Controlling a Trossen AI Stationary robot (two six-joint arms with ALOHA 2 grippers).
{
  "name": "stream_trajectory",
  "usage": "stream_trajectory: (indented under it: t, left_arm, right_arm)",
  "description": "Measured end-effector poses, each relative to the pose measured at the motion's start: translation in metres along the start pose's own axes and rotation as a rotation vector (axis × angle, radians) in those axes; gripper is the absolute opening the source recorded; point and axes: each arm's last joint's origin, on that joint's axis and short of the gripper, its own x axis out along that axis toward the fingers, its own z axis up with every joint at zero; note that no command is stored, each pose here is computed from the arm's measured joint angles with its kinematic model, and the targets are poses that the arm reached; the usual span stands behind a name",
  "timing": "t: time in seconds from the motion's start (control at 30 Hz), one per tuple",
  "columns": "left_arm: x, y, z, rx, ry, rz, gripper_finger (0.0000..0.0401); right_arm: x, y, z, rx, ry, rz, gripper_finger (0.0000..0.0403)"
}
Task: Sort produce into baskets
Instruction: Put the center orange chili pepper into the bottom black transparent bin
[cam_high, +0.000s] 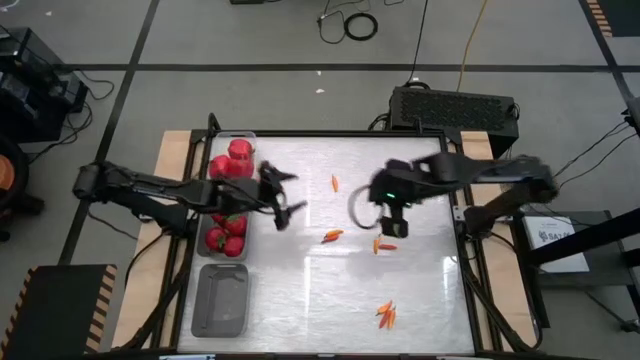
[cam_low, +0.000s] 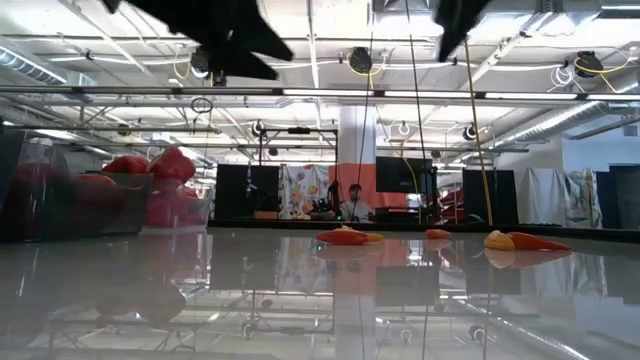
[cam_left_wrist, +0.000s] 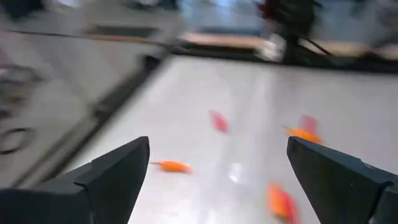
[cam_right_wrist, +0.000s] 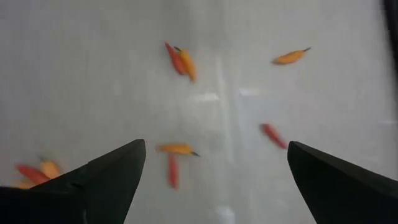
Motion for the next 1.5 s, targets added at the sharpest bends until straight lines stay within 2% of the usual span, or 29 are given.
stream_trajectory:
  t: [0.07,0.17,0.33,0.47,0.6,0.77,0.93,1.17,1.5]
  left_arm:
    - [0.014,-0.013,0.001,0.021,0.052,-0.094,0.0384]
    - [0.035,-0.030,-0.003,0.048,0.122,-0.177,0.0384]
    - [0.074,-0.053,-0.011,0.076,0.202,-0.232,0.0384]
    - [0.101,-0.070,-0.012,0.094,0.263,-0.265,0.0384]
    - [0.123,-0.084,-0.016,0.128,0.353,-0.263,0.0384]
    - [0.154,-0.091,-0.036,0.162,0.431,-0.184,0.0384]
    - [0.178,-0.086,-0.053,0.152,0.476,-0.149,0.0384]
    - [0.189,-0.076,-0.066,0.098,0.533,-0.108,0.0380]
    - [0.191,-0.077,-0.072,0.071,0.560,-0.121,0.0289]
  right_arm:
    - [0.005,0.003,-0.025,0.070,-0.069,0.034,0.0384]
    - [0.022,0.013,-0.055,0.152,-0.185,0.109,0.0384]
    - [0.059,0.033,-0.089,0.206,-0.355,0.264,0.0384]
    - [0.082,0.044,-0.103,0.229,-0.395,0.328,0.0384]
    - [0.093,0.051,-0.111,0.243,-0.392,0.271,0.0384]
    - [0.092,0.057,-0.114,0.227,-0.454,0.170,0.0384]
    - [0.091,0.061,-0.115,0.203,-0.469,0.164,0.0384]
    - [0.089,0.065,-0.117,0.189,-0.475,0.180,0.0384]
    - [0.089,0.065,-0.116,0.185,-0.486,0.163,0.0384]
